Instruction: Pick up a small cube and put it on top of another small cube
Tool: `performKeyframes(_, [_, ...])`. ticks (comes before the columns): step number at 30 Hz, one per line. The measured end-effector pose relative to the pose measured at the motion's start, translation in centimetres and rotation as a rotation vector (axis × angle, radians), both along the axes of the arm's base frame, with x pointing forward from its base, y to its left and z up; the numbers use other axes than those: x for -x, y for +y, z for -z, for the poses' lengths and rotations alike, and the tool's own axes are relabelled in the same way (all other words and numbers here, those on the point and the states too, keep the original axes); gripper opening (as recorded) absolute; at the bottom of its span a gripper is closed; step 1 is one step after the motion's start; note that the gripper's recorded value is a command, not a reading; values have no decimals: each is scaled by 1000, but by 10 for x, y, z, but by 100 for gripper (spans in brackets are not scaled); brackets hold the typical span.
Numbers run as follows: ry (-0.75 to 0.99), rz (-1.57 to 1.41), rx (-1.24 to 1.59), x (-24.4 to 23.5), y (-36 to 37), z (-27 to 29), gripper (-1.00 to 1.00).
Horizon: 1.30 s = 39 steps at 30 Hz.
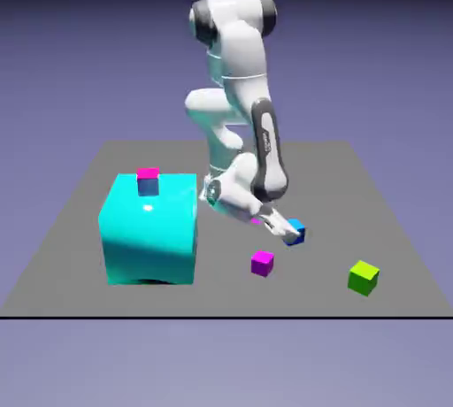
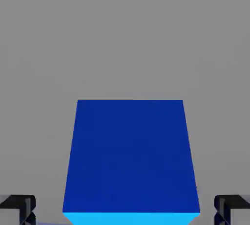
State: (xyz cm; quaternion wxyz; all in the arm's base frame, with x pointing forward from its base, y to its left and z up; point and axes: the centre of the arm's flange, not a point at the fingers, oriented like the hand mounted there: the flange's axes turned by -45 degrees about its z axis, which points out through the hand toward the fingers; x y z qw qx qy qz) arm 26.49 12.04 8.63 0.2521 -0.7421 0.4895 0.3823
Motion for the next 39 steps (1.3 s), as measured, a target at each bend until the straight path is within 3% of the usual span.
performKeyframes(9, [-1, 2, -1, -16, -37, -49, -100])
performKeyframes(21, [78, -80, 94, -114, 44, -37, -100])
performKeyframes(31, [3, 36, 5, -219, 115, -102, -100])
performKeyframes(33, [-1, 43, 0, -223, 116, -105, -100])
performKeyframes(36, [-1, 43, -2, -212, 147, -66, -100])
performKeyframes(37, [-1, 43, 0, -208, 154, -56, 100])
performKeyframes(39, [0, 42, 0, -208, 154, -56, 100])
